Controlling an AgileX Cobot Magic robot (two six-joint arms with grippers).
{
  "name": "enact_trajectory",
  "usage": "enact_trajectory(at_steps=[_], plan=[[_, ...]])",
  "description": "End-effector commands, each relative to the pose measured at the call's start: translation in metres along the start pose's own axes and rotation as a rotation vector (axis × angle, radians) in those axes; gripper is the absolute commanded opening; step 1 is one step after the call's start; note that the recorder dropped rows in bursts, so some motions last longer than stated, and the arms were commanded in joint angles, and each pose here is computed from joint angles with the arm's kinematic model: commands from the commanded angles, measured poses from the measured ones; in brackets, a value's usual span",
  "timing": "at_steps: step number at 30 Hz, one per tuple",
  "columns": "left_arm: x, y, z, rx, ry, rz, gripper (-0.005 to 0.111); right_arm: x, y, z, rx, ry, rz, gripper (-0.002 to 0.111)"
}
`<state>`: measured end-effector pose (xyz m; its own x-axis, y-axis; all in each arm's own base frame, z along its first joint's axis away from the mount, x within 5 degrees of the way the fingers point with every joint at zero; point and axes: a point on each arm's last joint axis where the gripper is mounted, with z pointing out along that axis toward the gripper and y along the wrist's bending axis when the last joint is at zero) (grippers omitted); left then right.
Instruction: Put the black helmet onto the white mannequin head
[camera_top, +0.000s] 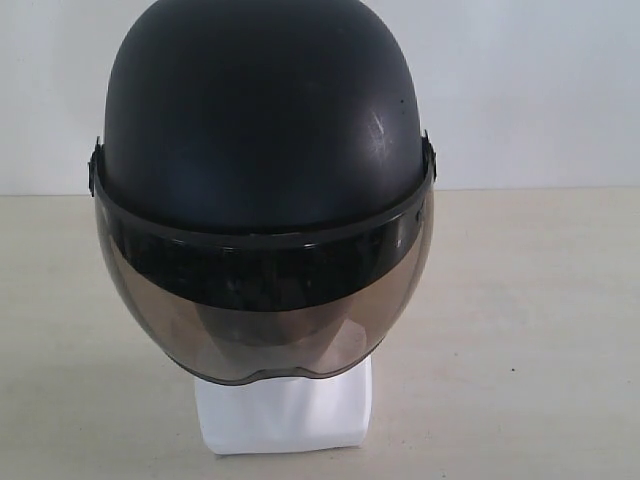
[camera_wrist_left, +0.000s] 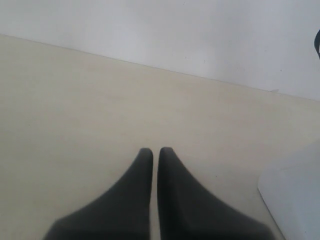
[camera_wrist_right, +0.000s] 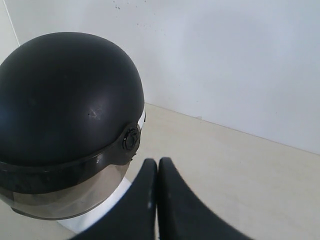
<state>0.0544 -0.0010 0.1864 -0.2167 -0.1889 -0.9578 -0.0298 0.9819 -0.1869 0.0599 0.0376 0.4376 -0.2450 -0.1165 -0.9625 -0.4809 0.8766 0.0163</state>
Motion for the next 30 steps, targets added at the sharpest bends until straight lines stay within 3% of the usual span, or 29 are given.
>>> enact_trajectory(at_steps=[1, 8, 13, 18, 23, 25, 30], plan=[[0.001, 0.0, 0.0, 0.0, -0.001, 0.0, 0.004, -0.001, 0.0, -0.002, 0.003, -0.015, 0.0, 0.0], [0.001, 0.0, 0.0, 0.0, -0.001, 0.0, 0.004, -0.006, -0.003, 0.0, 0.029, -0.06, -0.027, 0.0], [0.001, 0.0, 0.0, 0.0, -0.001, 0.0, 0.004, -0.008, -0.013, 0.031, 0.065, -0.183, 0.027, 0.0], [0.001, 0.0, 0.0, 0.0, -0.001, 0.0, 0.004, 0.033, -0.024, 0.084, 0.083, -0.054, 0.11, 0.0], [0.001, 0.0, 0.0, 0.0, -0.001, 0.0, 0.004, 0.078, -0.028, 0.105, 0.097, 0.069, 0.135, 0.0], [0.001, 0.0, 0.0, 0.0, -0.001, 0.0, 0.004, 0.091, -0.028, 0.099, 0.116, 0.033, 0.12, 0.0], [0.001, 0.0, 0.0, 0.0, -0.001, 0.0, 0.004, 0.128, -0.03, 0.071, 0.211, -0.275, 0.1, 0.0]])
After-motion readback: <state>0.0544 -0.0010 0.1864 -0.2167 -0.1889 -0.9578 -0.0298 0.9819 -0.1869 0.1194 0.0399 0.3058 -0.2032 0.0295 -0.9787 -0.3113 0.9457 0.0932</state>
